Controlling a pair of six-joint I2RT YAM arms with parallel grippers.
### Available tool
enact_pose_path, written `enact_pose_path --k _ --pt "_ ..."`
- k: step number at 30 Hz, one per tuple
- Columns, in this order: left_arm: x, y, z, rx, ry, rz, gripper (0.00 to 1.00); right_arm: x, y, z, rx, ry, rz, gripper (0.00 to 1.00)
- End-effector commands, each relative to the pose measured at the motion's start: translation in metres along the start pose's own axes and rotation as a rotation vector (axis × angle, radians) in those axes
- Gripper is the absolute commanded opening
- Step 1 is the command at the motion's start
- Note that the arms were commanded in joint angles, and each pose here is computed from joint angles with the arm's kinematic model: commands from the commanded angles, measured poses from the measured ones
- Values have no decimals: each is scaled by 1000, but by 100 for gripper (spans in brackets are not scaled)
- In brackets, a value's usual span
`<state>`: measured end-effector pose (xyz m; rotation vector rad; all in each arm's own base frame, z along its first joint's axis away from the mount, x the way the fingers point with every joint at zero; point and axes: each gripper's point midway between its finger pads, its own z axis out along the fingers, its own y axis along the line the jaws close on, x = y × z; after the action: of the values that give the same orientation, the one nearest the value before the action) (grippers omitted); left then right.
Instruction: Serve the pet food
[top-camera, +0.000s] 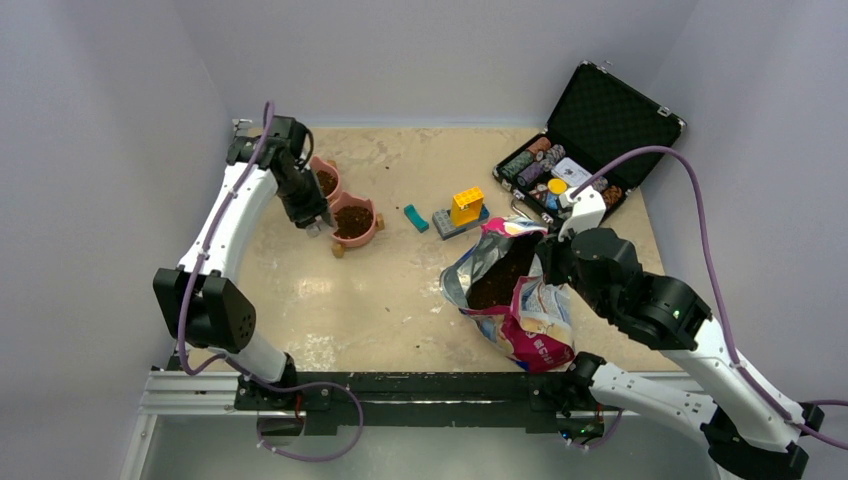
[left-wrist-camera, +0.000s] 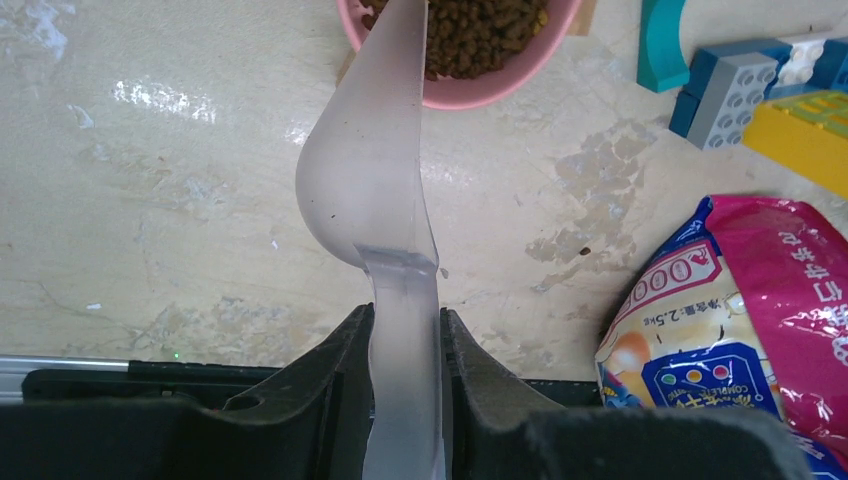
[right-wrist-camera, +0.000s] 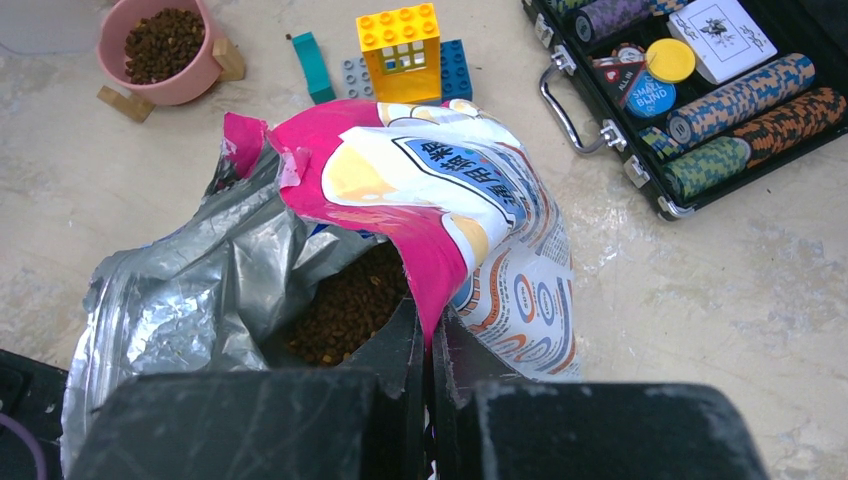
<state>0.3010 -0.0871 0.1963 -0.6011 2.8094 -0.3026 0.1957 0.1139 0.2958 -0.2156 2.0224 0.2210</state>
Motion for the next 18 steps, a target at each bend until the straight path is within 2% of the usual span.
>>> enact_pose_path --k 1,4,8,13,18 --pt "8 -33 -43 105 -49 75 0 -21 4 -3 -10 -52 27 0" --pt "43 -68 -58 288 48 124 0 -25 7 1 -15 -62 6 0" --pt "105 -89 -78 359 209 245 0 -34 21 17 -38 -73 -45 0" --pt "151 -103 -127 425 265 386 0 -48 42 34 -86 -86 -98 0" --pt "183 -142 -176 619 350 430 0 -51 52 35 -136 -101 -105 0"
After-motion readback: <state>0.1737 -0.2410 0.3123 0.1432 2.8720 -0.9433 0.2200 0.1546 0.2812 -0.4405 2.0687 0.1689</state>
